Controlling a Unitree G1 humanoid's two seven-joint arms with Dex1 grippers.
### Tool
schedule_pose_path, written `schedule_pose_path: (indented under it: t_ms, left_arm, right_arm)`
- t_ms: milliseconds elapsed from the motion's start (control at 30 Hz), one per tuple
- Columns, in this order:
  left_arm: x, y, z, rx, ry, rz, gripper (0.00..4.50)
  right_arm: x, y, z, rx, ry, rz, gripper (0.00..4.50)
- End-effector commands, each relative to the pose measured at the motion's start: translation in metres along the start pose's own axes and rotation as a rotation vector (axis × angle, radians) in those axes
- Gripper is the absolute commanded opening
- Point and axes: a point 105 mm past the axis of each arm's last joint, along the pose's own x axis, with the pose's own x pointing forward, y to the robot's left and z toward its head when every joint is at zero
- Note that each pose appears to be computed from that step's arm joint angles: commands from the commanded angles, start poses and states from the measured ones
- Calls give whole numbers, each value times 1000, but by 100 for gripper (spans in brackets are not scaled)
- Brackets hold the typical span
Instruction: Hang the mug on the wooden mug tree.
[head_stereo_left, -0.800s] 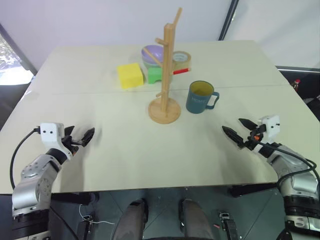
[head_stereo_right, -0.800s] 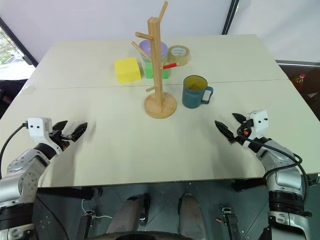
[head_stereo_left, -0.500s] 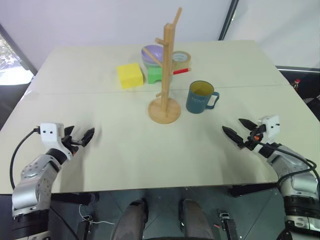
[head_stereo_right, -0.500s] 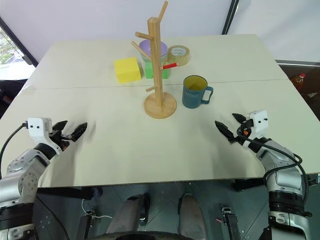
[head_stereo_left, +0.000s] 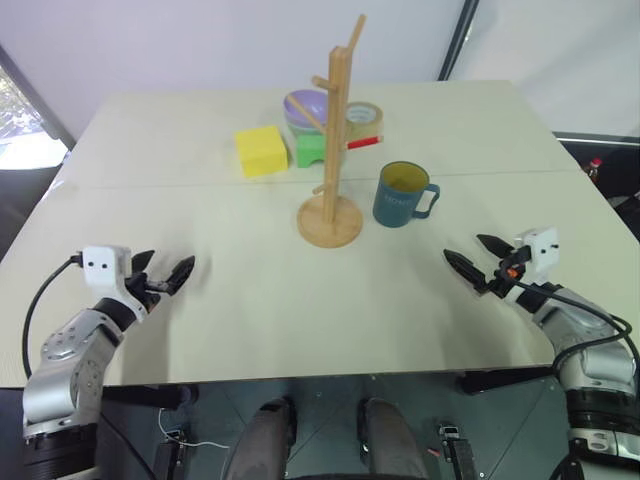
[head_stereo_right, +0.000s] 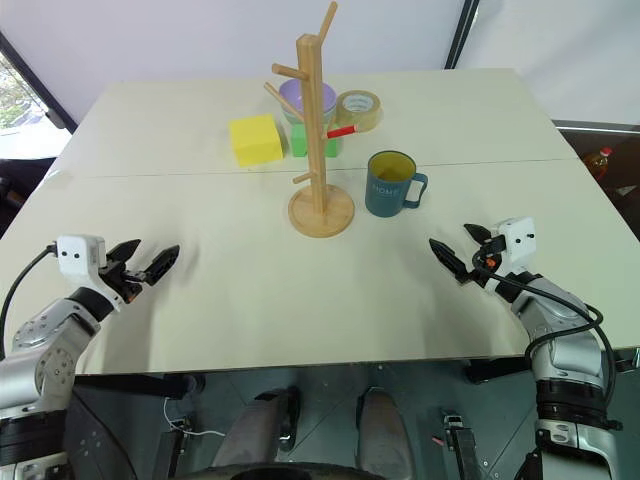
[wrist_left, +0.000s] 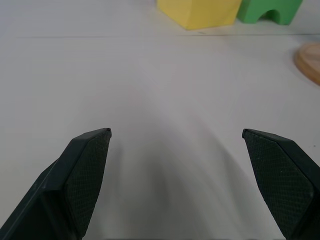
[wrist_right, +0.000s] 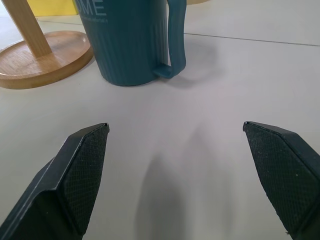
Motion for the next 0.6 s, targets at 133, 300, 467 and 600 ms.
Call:
schedule_pose_path:
  t_ms: [133, 300, 467, 600]
  left_arm:
    - [4, -23, 22, 26, -84, -120, 450]
    - [10, -79, 30, 74, -88, -378, 450]
    - [6, -140, 35, 107, -96, -644, 450]
    - [5, -167, 35, 148, -95, -756, 450]
  right_arm:
    - [-1, 2, 13, -30, -48, -3, 446]
    - [3, 7, 12, -27, -70, -25, 446]
    - [14, 7, 16, -16, -127, -119, 446]
    - [24, 11, 14, -39, -136, -191, 446]
